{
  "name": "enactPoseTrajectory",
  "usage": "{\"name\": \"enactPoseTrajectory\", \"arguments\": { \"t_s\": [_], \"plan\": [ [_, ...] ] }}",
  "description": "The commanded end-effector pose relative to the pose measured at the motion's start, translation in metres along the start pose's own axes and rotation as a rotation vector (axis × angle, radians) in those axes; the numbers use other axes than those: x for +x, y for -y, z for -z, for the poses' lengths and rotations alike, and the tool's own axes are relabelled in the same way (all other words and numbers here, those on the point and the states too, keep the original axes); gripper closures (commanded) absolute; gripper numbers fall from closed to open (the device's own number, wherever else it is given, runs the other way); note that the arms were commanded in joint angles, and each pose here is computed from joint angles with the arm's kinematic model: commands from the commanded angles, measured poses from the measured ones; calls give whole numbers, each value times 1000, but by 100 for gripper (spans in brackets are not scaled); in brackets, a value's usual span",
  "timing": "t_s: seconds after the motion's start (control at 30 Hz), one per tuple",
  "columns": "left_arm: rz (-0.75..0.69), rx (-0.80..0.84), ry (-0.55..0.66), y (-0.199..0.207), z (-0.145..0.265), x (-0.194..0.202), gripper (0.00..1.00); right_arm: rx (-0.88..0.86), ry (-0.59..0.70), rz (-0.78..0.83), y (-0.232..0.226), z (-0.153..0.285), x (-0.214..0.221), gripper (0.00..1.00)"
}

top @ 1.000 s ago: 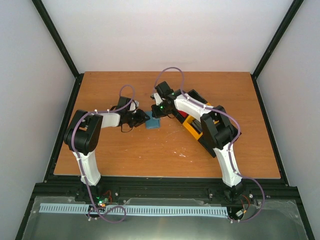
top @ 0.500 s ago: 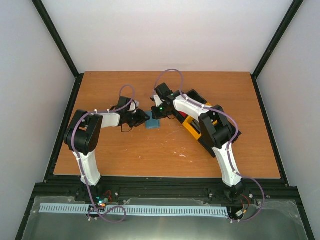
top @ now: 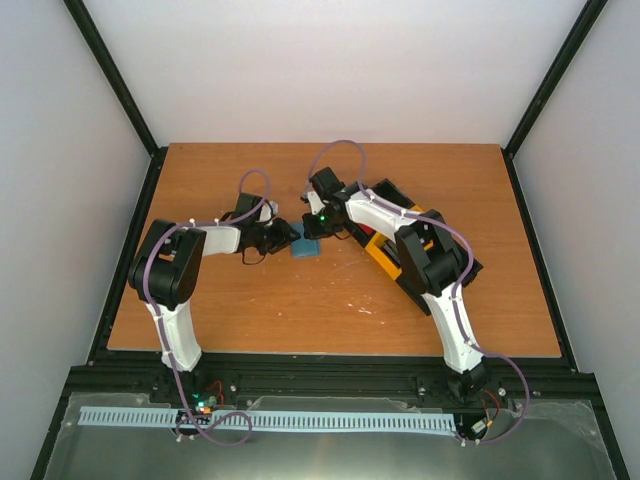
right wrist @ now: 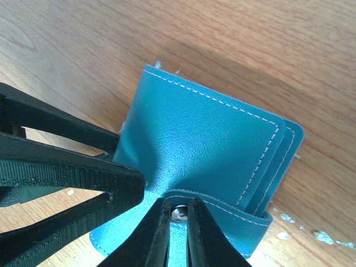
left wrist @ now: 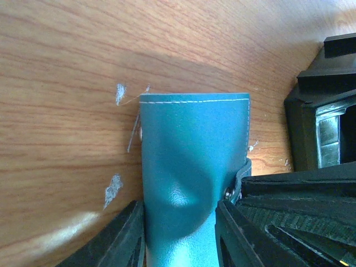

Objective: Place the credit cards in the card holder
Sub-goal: Close the card holder at the center of the board.

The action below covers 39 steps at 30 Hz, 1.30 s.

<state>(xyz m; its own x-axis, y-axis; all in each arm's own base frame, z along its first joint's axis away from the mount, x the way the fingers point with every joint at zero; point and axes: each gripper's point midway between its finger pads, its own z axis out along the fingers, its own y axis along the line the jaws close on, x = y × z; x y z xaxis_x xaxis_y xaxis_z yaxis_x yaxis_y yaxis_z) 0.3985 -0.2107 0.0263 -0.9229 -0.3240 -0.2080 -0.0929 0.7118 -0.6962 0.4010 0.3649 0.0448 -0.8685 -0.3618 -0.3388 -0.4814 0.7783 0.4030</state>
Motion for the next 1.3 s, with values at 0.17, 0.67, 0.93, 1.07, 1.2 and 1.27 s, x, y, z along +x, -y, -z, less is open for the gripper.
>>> {"name": "enactPoseTrajectory", "arguments": {
  "t_s": [0.17, 0.67, 0.93, 1.07, 1.2, 1.27],
  "plan": [
    [86, -176, -135, -56, -18, 47, 66, -17, 0, -14, 0, -10, -5, 90],
    [91, -195, -145, -62, -21, 50, 67, 74, -63, -34, 17, -27, 4, 91],
    [99, -201, -146, -64, -22, 51, 67, 148, -135, -37, 28, -43, 18, 91],
    [102, -203, -148, -65, -23, 52, 67, 173, -177, -29, 30, -54, 27, 90],
    [104, -201, -147, -65, -23, 52, 68, 201, -222, -12, 32, -69, 41, 90],
    [103, -200, -146, -65, -23, 51, 67, 219, -254, -10, 35, -77, 52, 91]
  ]
}}
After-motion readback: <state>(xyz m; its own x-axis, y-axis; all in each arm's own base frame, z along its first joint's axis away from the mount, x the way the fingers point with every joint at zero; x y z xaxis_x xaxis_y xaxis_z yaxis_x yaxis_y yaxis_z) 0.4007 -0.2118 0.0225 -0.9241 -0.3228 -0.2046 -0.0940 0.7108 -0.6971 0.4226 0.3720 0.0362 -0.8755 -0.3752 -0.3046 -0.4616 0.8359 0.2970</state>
